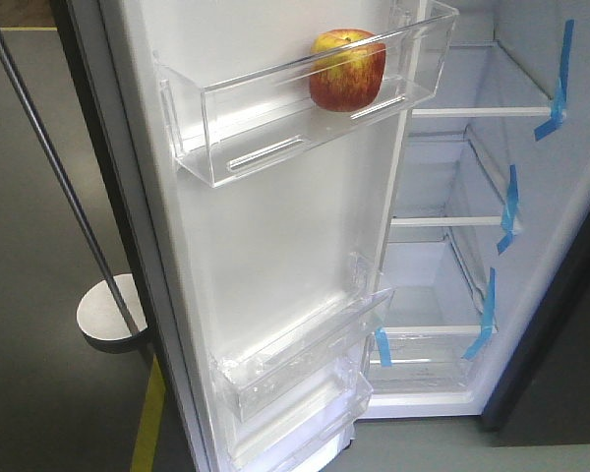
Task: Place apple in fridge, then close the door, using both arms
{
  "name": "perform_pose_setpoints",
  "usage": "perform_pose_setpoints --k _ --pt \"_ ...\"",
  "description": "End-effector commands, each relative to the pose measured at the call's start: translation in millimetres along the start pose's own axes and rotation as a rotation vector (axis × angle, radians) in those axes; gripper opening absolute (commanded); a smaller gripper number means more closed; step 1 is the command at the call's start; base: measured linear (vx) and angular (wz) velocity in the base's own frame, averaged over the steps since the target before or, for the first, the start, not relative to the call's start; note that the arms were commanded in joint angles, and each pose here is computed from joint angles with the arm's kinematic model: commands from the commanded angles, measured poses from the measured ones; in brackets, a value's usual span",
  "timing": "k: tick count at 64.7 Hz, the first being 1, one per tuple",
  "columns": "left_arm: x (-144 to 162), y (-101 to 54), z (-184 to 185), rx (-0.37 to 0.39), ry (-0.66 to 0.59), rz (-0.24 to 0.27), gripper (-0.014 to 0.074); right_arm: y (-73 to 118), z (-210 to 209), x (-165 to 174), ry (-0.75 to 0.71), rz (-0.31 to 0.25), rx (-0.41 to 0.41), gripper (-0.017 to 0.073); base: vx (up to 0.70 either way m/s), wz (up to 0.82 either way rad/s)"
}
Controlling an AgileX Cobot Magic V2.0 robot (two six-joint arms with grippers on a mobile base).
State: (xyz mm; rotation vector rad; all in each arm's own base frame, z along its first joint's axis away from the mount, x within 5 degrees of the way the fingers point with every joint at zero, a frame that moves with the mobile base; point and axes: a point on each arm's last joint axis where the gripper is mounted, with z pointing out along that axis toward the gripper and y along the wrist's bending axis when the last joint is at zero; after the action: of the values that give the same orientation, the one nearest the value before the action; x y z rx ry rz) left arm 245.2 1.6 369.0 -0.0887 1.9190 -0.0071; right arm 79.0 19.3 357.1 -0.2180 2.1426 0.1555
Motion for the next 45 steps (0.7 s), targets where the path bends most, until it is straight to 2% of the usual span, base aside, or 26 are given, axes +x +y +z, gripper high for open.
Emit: perform_pose_setpoints --k 1,11,20,30,38,45 --pt "-26.3 -4.2 -7.0 0.046 -0.187 -0.073 0.0676 -0.5 -4.7 -10.8 -0.081 -0.006 0.006 0.0507 0.00 0.00" --pt "-44.8 -6.8 15.8 0.057 -0.194 -0.163 0.0608 -0.5 -4.7 -10.8 -0.081 -0.006 0.006 0.0507 0.00 0.00" --pt "-51.8 -8.1 50.4 0.039 -0.118 -0.201 0.0569 -0.5 -4.7 -10.8 -0.081 -0.006 0.006 0.0507 0.00 0.00" --pt "-53.9 -12.2 86.0 0.031 -0.055 -0.209 0.0568 -0.5 -4.7 -10.8 -0.081 -0.006 0.006 0.0507 0.00 0.00" --pt "-56.3 -27.6 103.5 0.058 -0.020 -0.190 0.0568 -0.5 -4.7 -10.8 -0.081 -0.006 0.006 0.0507 0.00 0.00" --pt "-60.2 -49.7 109.9 0.111 -0.024 -0.125 0.0568 -0.5 -4.7 -10.8 -0.081 -0.006 0.006 0.0507 0.00 0.00"
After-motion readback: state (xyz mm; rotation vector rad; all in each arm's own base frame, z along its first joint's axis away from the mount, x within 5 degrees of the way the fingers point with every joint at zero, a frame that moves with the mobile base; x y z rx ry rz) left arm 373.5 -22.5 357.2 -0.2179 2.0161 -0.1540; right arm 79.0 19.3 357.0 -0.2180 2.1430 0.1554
